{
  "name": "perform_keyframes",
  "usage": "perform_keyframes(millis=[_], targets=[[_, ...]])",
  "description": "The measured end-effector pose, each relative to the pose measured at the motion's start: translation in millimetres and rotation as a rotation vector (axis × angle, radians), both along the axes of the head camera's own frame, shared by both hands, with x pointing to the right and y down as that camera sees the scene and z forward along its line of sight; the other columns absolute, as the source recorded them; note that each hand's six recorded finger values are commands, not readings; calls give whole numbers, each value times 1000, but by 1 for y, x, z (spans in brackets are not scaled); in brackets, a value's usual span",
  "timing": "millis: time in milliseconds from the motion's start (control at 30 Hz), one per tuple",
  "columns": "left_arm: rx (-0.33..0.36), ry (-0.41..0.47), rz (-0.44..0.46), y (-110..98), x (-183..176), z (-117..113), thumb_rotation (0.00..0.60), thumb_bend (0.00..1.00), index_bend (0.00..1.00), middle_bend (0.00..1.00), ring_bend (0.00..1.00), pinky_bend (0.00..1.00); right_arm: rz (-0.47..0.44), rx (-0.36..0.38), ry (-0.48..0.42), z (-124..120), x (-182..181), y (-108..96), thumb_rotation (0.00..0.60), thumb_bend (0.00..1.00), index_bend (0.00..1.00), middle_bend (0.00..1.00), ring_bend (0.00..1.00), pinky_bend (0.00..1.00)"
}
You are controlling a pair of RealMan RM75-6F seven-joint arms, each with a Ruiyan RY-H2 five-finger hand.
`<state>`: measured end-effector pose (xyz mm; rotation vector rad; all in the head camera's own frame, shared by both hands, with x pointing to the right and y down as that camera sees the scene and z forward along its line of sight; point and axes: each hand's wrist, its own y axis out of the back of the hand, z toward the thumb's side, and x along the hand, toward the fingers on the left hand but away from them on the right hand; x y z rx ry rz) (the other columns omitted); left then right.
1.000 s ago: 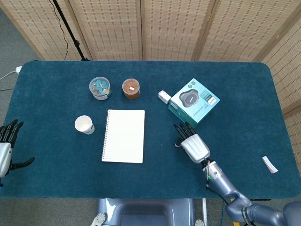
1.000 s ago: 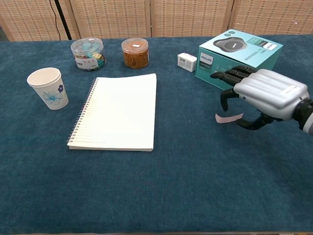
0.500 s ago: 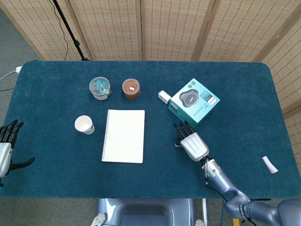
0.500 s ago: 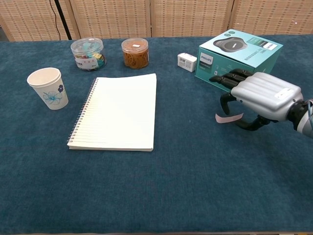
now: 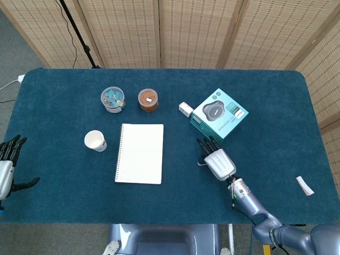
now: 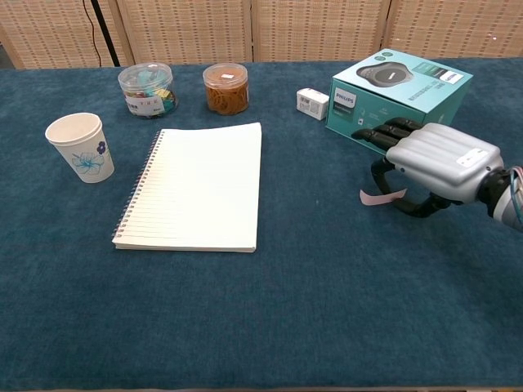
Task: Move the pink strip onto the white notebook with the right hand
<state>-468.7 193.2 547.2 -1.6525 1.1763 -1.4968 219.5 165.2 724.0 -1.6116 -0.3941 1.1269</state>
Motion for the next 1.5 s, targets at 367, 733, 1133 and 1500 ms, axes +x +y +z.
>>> perform_keyframes(millis=[367,733,1133,1500], targets=[[0,2,1,1,1,0,600,0,0,0,0,0,-5,13,-13,-4,-3,-1,600,491,544,0,0,0],[4,10,-1,1,-1,-2,600,0,0,0,0,0,-15,16,-24,-8,-9,0,600,494,552,0,0,0],[0,9,0,1,-1,-1,600,0,0,0,0,0,3,33,-49,-13,-11,-6,600,502,560,0,0,0],[2,18,-2,2,-1,-3,600,0,0,0,0,0,3,50,-99,-25,-30,-16,600,508,565,0,0,0]])
